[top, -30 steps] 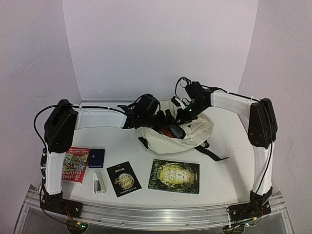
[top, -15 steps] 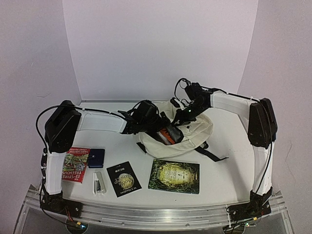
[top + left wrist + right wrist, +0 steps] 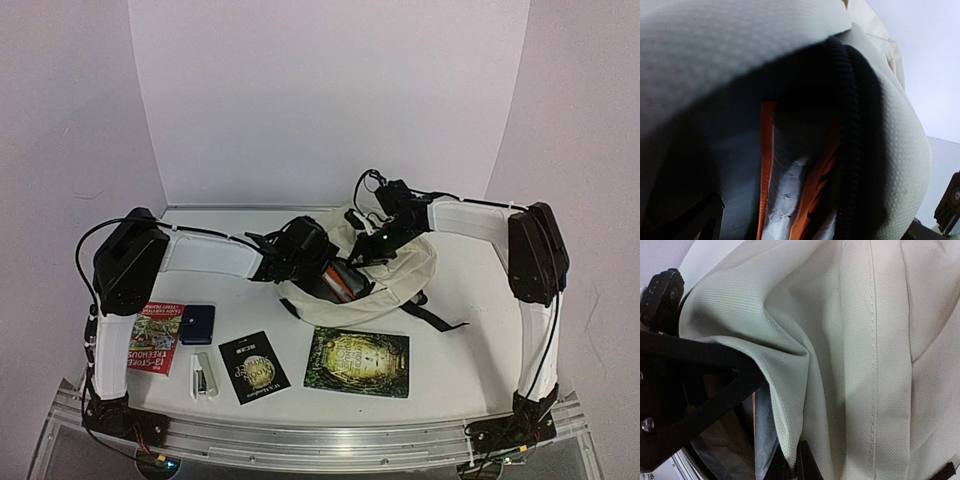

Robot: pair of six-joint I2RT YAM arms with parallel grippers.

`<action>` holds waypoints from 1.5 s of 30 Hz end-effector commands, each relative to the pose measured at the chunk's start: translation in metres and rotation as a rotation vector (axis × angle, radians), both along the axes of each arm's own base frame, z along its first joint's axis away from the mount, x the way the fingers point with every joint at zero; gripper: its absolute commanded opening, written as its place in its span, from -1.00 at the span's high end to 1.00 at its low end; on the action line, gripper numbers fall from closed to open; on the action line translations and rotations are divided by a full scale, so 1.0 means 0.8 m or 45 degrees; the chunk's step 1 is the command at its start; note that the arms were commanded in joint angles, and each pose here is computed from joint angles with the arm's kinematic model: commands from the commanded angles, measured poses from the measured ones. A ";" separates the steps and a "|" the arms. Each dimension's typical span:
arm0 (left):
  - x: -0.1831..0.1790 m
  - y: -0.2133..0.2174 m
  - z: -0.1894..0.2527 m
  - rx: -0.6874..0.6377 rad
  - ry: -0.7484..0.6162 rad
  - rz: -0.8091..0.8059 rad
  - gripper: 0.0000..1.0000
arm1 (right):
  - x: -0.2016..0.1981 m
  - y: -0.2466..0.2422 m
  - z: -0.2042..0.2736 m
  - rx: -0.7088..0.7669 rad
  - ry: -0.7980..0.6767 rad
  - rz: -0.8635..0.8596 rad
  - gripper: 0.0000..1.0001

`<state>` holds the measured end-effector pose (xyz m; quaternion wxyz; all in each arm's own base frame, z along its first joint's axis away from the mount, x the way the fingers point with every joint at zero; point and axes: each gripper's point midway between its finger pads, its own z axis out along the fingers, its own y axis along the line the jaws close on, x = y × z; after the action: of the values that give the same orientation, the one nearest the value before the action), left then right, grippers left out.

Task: Pack the student bag
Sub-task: Place the book in the student bag.

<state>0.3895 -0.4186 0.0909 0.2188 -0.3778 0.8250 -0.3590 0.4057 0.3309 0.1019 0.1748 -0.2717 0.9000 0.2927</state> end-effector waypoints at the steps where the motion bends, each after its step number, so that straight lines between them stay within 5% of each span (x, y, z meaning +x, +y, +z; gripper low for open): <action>1: 0.031 0.027 0.059 -0.039 -0.130 0.237 -0.99 | -0.022 -0.007 0.021 0.010 0.024 -0.003 0.93; 7: 0.027 0.019 0.137 0.308 -0.269 0.230 -0.99 | -0.025 -0.007 0.016 0.014 0.045 0.000 0.86; 10: 0.020 0.032 0.128 0.389 -0.210 0.271 -0.99 | -0.028 -0.007 0.023 0.025 0.033 0.011 0.56; 14: 0.020 0.030 0.104 0.286 -0.180 0.261 -0.99 | -0.037 -0.007 0.042 0.067 -0.004 0.044 0.22; 17: 0.017 0.023 0.105 0.208 -0.235 0.191 -0.99 | -0.039 -0.011 0.049 0.057 -0.032 0.041 0.18; 21: 0.005 0.040 0.133 0.266 -0.268 0.153 -0.99 | -0.034 -0.020 0.042 -0.001 -0.069 0.025 0.17; 25: -0.011 0.058 0.169 0.390 -0.365 0.053 -0.99 | -0.038 -0.023 0.017 -0.030 -0.018 0.027 -0.12; 31: -0.034 0.093 0.205 0.502 -0.502 -0.055 -0.99 | -0.012 -0.057 -0.044 -0.228 -0.023 -0.038 -0.07; 41: -0.098 0.074 0.171 0.484 -0.629 -0.595 -0.99 | 0.079 -0.108 -0.035 -0.238 -0.105 -0.187 -0.12; 45: -0.137 0.069 0.149 0.375 -0.654 -0.785 -0.99 | 0.044 -0.094 0.022 -0.066 -0.082 -0.120 -0.42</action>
<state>0.3110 -0.3466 0.1908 0.3691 -0.0677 0.8821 -0.2848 0.4579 0.2593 0.0820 0.2041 -0.2390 0.9234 0.2202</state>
